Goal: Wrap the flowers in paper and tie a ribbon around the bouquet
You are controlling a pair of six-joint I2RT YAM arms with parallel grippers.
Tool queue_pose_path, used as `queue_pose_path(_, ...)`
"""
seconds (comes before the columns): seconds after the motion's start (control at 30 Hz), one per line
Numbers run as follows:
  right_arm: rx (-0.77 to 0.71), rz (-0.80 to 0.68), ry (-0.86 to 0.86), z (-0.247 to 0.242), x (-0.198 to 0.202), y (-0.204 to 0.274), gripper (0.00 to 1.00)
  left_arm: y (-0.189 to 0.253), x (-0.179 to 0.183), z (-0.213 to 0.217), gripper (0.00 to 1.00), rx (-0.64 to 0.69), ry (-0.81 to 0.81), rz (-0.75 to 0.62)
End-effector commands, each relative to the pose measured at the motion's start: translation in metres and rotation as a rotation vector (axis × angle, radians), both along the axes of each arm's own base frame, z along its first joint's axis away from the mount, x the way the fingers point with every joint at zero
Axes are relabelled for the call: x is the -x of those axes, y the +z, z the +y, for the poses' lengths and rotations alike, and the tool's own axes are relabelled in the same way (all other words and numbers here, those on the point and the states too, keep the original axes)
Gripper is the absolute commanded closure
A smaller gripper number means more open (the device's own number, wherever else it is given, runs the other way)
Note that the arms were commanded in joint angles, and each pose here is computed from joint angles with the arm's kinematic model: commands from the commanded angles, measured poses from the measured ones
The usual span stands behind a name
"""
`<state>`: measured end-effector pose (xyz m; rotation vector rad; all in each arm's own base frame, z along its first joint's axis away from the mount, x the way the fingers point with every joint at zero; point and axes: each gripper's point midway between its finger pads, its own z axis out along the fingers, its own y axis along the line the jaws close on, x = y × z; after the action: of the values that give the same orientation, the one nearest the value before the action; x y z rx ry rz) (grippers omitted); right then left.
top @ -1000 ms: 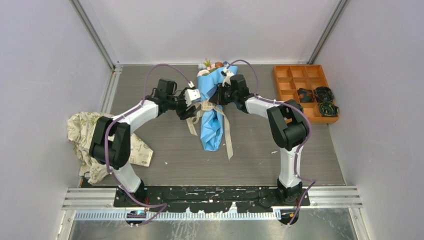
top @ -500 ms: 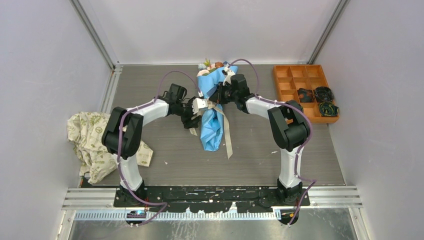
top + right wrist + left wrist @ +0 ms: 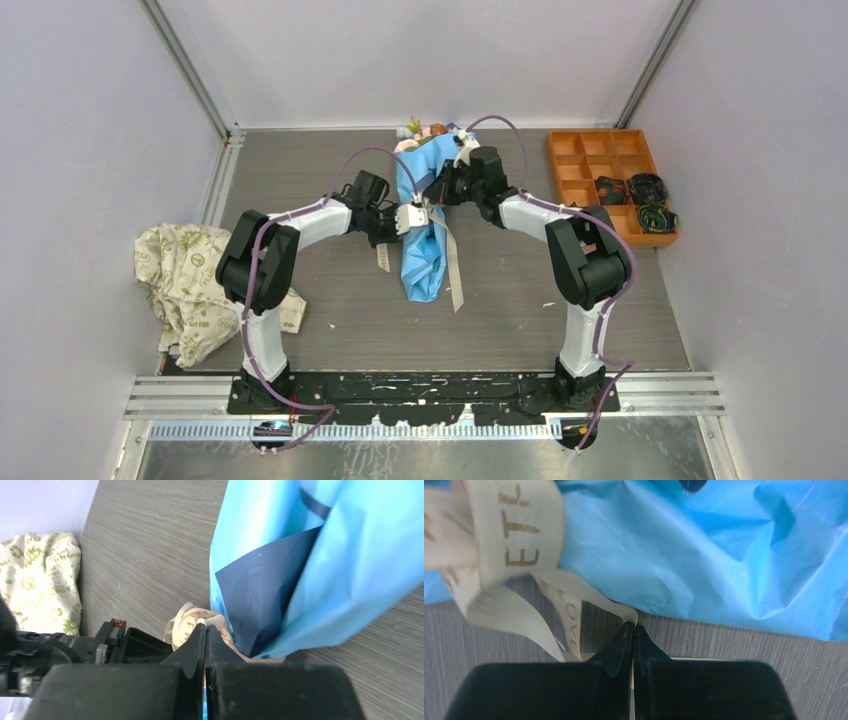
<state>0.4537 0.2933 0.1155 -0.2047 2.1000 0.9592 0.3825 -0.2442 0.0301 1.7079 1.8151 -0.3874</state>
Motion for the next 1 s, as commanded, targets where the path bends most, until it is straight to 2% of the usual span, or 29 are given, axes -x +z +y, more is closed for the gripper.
queue_pose_path(0.0, -0.086, -0.101, -0.106, -0.028, -0.015, 0.059, 0.99, 0.009, -0.011, 0.013, 0.99, -0.039, 0.006, -0.095)
queue_pose_path(0.27, -0.073, 0.069, -0.295, -0.099, -0.006, 0.008, 0.99, 0.014, -0.039, 0.041, 0.99, -0.085, 0.038, -0.183)
queue_pose_path(0.53, -0.034, 0.235, -0.392, -0.139, 0.008, -0.044, 0.99, 0.008, -0.045, 0.061, 1.00, -0.112, 0.040, -0.192)
queue_pose_path(0.7, -0.004, 0.297, -0.417, -0.155, 0.011, -0.060, 0.99, 0.006, -0.046, 0.065, 1.00, -0.115, 0.013, -0.204)
queue_pose_path(0.87, 0.022, 0.369, -0.531, -0.196, 0.016, -0.077, 0.99, 0.001, -0.052, 0.083, 1.00, -0.146, 0.020, -0.214)
queue_pose_path(0.97, 0.059, 0.409, -0.521, -0.200, 0.024, -0.086, 0.99, 0.000, -0.052, 0.088, 0.99, -0.158, 0.004, -0.221)
